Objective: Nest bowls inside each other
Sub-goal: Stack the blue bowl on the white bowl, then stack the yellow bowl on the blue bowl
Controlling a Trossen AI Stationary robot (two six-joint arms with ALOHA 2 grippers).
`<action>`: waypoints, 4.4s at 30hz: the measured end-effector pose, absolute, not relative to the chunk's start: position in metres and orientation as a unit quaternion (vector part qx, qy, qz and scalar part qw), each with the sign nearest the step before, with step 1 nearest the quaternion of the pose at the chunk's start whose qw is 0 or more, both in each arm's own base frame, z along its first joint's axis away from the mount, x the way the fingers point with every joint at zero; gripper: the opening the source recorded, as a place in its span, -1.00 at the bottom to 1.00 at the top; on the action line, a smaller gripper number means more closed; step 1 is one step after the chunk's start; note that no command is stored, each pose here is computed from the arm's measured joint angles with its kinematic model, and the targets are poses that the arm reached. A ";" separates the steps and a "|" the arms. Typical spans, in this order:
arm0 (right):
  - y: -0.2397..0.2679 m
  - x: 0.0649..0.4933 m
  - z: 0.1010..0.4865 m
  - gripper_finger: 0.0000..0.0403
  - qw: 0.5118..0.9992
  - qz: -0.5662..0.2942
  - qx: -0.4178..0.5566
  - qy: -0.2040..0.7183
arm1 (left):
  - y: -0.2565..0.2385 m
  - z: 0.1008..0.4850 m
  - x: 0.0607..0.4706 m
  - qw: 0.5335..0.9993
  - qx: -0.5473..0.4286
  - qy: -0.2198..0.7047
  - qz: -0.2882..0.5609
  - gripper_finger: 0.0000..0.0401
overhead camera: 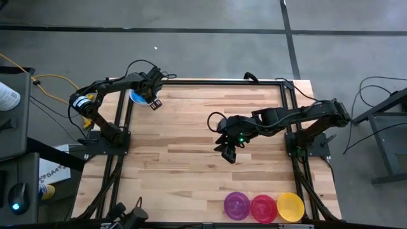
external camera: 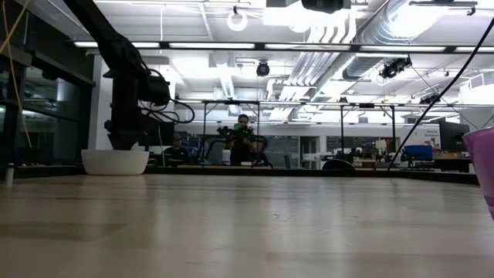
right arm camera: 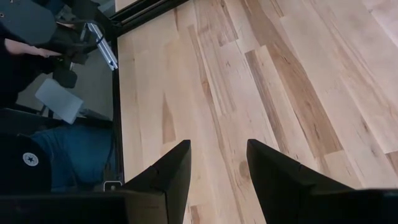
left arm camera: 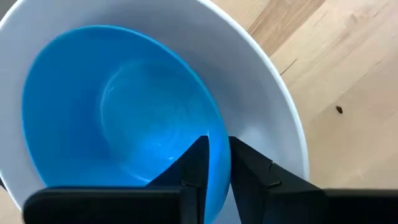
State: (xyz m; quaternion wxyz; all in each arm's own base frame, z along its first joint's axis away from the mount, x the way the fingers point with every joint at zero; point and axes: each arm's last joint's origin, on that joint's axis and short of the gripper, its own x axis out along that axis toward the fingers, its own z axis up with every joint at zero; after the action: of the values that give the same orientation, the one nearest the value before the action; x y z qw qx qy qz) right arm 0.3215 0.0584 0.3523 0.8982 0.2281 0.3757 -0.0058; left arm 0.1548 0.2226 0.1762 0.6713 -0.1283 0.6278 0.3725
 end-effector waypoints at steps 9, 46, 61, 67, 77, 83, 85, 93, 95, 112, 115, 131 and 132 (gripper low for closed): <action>0.058 0.322 0.352 -0.26 0.898 -0.006 0.228 0.376 | 0.226 0.190 0.158 0.673 -0.133 0.629 0.366 -0.70; 0.049 0.301 0.331 -0.26 0.843 -0.159 0.214 0.467 | 0.078 0.297 0.257 0.845 0.001 0.530 0.078 -0.70; 0.102 0.259 0.252 -0.26 0.711 -0.264 0.340 0.556 | -0.033 0.304 0.274 0.874 0.098 0.468 -0.084 -0.70; 0.148 0.236 0.254 -0.26 0.697 -0.304 0.398 0.513 | -0.053 0.305 0.272 0.874 0.107 0.462 -0.103 -0.70; 0.211 0.184 0.255 -0.31 0.613 -0.369 0.548 0.434 | -0.073 0.307 0.270 0.882 0.125 0.443 -0.100 -0.70; 0.234 0.172 0.247 -0.41 0.553 -0.374 0.592 0.452 | -0.074 0.308 0.272 0.888 0.137 0.427 -0.104 -0.70; 0.240 0.172 0.242 -0.45 0.534 -0.378 0.590 0.473 | -0.074 0.308 0.272 0.887 0.147 0.426 -0.104 -0.70; 0.248 0.174 0.232 -0.52 0.535 -0.359 0.558 0.524 | -0.073 0.309 0.273 0.887 0.170 0.418 -0.098 -0.70; 0.248 0.175 0.232 -0.52 0.550 -0.343 0.544 0.534 | -0.073 0.310 0.274 0.888 0.170 0.416 -0.098 -0.70; 0.256 0.144 0.230 -0.52 0.662 -0.107 0.245 0.701 | -0.075 0.315 0.280 0.915 0.108 0.382 -0.072 -0.70; 0.257 0.139 0.230 -0.52 0.684 -0.051 0.180 0.705 | -0.075 0.317 0.282 0.921 0.090 0.372 -0.066 -0.70; 0.260 0.132 0.221 -0.52 0.724 0.112 -0.072 0.676 | -0.078 0.324 0.288 0.943 0.023 0.329 -0.048 -0.70; 0.260 0.131 0.219 -0.52 0.722 0.113 -0.079 0.678 | -0.078 0.325 0.288 0.944 0.019 0.325 -0.047 -0.70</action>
State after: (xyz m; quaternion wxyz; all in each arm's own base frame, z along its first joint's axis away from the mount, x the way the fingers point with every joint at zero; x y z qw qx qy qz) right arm 0.1315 0.2602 0.2193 0.7217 -0.0786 0.6784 0.1129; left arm 0.2885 -0.0779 0.3246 0.9445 0.0195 0.3246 -0.0471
